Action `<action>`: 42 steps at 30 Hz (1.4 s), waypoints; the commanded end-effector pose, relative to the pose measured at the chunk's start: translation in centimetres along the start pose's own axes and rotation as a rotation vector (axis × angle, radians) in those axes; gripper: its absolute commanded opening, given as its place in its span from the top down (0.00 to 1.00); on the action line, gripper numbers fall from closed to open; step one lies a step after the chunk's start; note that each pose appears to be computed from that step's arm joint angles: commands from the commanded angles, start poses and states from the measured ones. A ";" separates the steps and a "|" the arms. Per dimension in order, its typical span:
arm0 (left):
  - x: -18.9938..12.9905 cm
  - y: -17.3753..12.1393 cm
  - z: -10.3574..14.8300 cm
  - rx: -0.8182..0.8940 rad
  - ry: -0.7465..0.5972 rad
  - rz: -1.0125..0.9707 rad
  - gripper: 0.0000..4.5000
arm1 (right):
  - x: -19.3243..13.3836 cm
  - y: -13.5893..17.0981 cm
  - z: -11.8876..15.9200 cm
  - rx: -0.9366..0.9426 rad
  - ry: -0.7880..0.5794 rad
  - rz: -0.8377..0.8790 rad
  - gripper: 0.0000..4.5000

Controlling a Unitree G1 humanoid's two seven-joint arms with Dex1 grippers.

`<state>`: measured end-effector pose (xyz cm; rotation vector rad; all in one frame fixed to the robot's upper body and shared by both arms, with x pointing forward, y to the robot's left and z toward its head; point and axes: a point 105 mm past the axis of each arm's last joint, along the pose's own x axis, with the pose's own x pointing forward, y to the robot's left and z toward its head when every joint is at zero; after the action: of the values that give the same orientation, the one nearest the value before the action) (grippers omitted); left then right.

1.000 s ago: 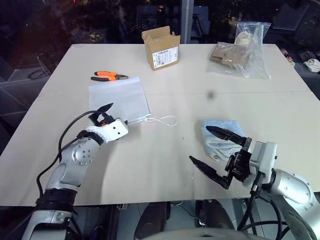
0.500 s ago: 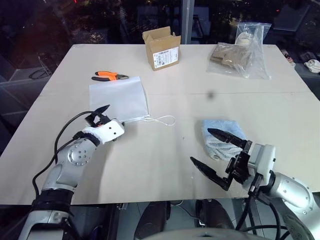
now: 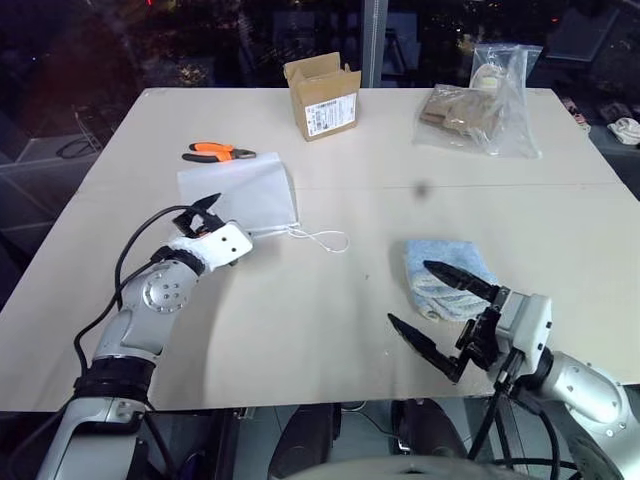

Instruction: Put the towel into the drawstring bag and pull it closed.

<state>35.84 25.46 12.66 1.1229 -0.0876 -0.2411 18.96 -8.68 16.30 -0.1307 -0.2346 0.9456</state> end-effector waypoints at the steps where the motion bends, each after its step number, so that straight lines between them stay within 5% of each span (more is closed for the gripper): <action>1: -0.6 2.1 0.5 0.075 -0.012 0.070 0.00 | -0.2 0.1 0.7 -0.014 -0.046 0.007 0.00; 6: 0.4 0.5 1.1 0.083 0.018 -0.070 0.00 | -0.2 0.1 -0.8 0.032 0.042 0.009 0.00; 10: 0.7 -0.5 2.5 -0.095 -0.002 -0.253 0.36 | -0.1 -0.6 -1.6 0.142 0.097 -0.010 0.00; 16: -1.1 -1.5 7.4 -0.845 0.024 -0.689 0.99 | -1.3 -4.6 -2.1 0.001 0.180 -0.258 0.00; 19: -2.1 -2.5 10.3 -1.073 0.053 -0.877 0.99 | -2.4 -5.9 -4.0 0.084 0.353 -0.345 0.00; 29: -0.4 -6.3 14.6 -1.395 0.153 -0.992 0.99 | -4.5 -12.1 -8.6 0.348 0.516 -0.641 0.00; 36: 1.2 -6.0 15.7 -1.489 0.108 -0.926 0.99 | -1.7 -9.7 -13.2 0.560 0.691 -0.464 0.00; 39: 1.9 -5.9 15.8 -1.500 0.099 -0.889 1.00 | -1.1 -9.1 -13.8 0.508 0.721 -0.405 0.19; 42: 2.8 -6.2 15.6 -1.529 0.109 -0.839 1.00 | 0.1 -9.3 -12.2 0.396 0.611 -0.357 0.47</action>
<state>33.97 8.34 12.98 -0.4187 0.6483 -0.8261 30.43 -15.99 7.77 0.0068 0.4582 0.4446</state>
